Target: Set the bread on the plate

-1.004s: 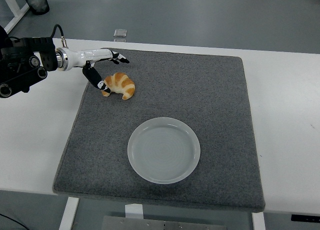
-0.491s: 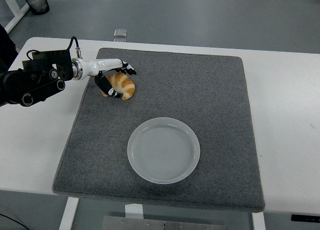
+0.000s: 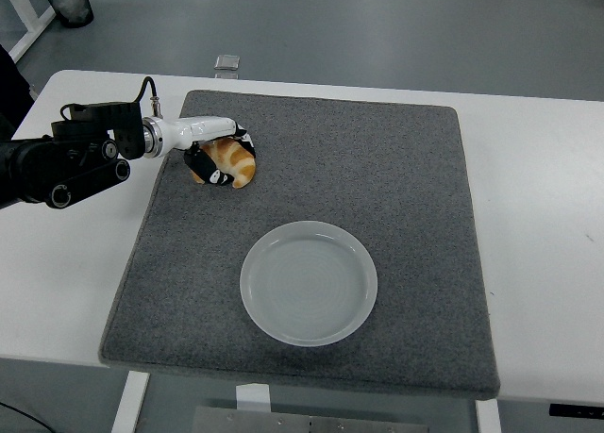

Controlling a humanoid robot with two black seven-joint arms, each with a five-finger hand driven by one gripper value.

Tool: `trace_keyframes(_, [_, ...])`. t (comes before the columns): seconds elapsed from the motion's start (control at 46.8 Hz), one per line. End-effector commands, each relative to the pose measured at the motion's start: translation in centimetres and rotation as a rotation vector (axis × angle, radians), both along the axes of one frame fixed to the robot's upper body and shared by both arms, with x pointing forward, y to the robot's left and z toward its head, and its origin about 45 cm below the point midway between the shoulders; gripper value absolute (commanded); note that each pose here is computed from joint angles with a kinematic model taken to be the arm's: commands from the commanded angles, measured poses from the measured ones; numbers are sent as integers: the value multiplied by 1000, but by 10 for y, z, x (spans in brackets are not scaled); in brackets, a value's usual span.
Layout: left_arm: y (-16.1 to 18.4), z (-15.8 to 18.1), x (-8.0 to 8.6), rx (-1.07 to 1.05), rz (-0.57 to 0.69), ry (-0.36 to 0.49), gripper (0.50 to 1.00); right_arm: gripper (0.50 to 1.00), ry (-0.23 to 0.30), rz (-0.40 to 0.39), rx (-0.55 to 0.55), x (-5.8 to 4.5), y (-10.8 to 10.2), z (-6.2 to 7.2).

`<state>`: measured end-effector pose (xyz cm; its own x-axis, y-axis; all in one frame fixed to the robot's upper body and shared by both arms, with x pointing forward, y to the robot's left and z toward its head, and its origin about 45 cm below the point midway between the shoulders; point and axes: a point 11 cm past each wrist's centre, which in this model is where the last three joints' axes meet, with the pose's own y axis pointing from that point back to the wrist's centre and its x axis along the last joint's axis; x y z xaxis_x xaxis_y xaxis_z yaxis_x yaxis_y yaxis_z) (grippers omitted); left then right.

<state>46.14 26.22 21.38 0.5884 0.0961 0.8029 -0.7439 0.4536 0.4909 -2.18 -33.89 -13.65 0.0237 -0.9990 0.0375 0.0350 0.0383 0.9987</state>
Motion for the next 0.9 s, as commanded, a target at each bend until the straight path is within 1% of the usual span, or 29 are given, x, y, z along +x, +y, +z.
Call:
trace_keyframes(0.0, [0, 0, 0, 1, 0, -3, 645, 952, 0, 0, 0, 0, 0, 0])
trace_keyframes(0.043, [0, 1, 0, 1, 0, -6, 583, 952, 0, 0, 0, 0, 0, 0])
trace_keyframes(0.085, [0, 1, 1, 1, 0, -7, 500, 952, 0, 0, 0, 0, 0, 0])
trace_keyframes(0.406, [3, 9, 6, 3, 14, -31, 500, 952, 0, 0, 0, 0, 0, 0])
trace_keyframes(0.577, [-1, 17, 9, -3, 5, -58, 500, 952, 0, 0, 0, 0, 0, 0])
trace_keyframes(0.748, [-18, 58, 19, -44, -30, -121, 500, 952, 0, 0, 0, 0, 0, 0])
trace_keyframes(0.876, [-11, 106, 26, -42, -40, -197, 500, 952, 0, 0, 0, 0, 0, 0])
